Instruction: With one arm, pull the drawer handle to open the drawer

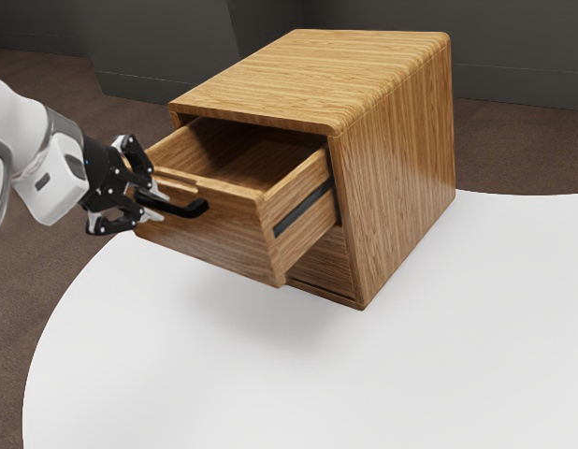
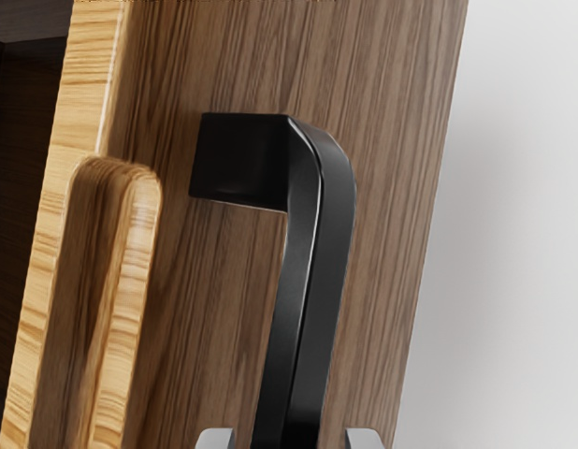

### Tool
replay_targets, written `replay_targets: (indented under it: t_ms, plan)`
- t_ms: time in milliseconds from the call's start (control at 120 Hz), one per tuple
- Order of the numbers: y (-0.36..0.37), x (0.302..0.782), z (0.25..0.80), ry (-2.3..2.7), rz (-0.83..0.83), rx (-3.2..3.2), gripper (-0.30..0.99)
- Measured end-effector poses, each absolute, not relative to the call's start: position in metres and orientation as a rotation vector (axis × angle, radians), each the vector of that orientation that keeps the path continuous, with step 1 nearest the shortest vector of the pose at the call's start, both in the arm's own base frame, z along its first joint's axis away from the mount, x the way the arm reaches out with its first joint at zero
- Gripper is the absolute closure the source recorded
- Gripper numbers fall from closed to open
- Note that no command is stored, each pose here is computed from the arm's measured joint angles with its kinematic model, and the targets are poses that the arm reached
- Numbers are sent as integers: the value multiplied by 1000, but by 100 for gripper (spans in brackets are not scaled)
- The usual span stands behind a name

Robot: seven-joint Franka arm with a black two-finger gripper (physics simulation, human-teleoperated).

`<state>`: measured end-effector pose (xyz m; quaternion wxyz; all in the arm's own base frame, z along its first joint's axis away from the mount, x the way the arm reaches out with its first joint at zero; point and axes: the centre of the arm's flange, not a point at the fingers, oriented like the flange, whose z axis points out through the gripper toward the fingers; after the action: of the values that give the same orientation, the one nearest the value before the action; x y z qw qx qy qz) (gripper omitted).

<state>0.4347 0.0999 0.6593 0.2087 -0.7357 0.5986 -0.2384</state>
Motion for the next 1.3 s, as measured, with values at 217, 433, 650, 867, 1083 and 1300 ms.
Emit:
replay_targets:
  t_ms: [217, 433, 650, 867, 1083, 1300]
  plan:
    - [98, 425, 661, 1664, -670, -2043, 62]
    - [96, 414, 659, 1666, -669, -2041, 62]
    - [94, 402, 660, 1665, -675, -2036, 63]
    - [95, 394, 660, 1662, -671, -2041, 63]
    - [94, 383, 661, 1664, -668, -2039, 63]
    - [108, 369, 683, 1630, -686, -2038, 47]
